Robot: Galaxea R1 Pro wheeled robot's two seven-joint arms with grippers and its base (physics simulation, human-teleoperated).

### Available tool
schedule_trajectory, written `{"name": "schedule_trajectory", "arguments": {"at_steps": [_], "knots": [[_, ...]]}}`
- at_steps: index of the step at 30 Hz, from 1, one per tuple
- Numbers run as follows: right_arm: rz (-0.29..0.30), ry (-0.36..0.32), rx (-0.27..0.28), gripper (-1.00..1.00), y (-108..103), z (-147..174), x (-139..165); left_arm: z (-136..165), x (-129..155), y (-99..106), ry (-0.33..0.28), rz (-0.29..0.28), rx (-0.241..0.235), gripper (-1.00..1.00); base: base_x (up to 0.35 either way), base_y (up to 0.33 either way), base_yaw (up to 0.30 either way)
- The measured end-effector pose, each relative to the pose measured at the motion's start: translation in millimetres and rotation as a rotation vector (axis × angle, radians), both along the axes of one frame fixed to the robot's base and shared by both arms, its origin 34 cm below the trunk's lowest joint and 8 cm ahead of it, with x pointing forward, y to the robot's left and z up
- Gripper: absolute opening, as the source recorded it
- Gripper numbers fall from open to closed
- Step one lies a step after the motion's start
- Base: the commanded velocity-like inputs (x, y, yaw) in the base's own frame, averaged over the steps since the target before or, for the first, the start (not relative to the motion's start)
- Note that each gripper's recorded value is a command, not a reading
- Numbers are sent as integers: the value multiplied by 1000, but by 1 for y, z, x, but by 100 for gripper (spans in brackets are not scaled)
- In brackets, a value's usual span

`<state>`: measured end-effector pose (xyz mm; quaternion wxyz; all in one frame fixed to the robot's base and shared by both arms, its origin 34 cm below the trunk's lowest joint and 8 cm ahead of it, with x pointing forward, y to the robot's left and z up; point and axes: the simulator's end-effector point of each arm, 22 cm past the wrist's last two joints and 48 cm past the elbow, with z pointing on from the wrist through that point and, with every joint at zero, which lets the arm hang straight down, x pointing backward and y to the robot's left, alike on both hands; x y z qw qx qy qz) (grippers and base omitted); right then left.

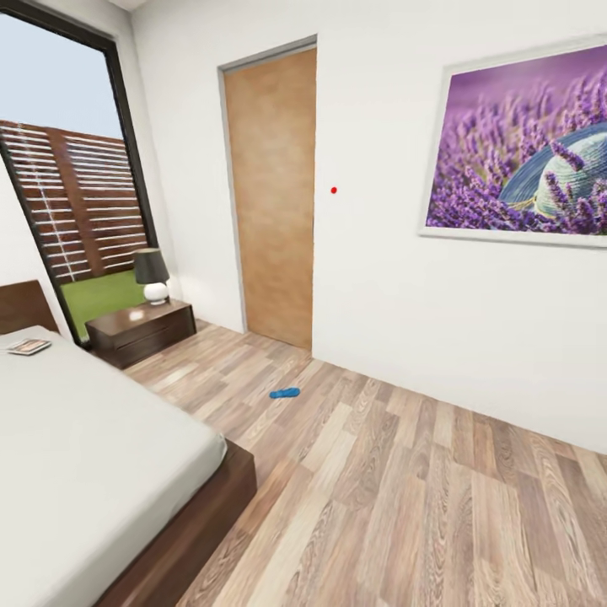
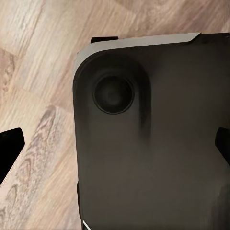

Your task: In the bedroom, move the book from the bed onto either nightstand, and place the two sandals side by side next to the bed.

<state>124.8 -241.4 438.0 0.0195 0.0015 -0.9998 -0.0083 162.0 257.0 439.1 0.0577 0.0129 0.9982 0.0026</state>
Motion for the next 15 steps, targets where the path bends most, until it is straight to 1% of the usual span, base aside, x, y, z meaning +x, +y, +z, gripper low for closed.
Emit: {"name": "schedule_trajectory", "arguments": {"at_steps": [15], "knots": [[0,0,0,100,0,0,0,0,0,1,0,0,1,100,139,-86,-209]]}}
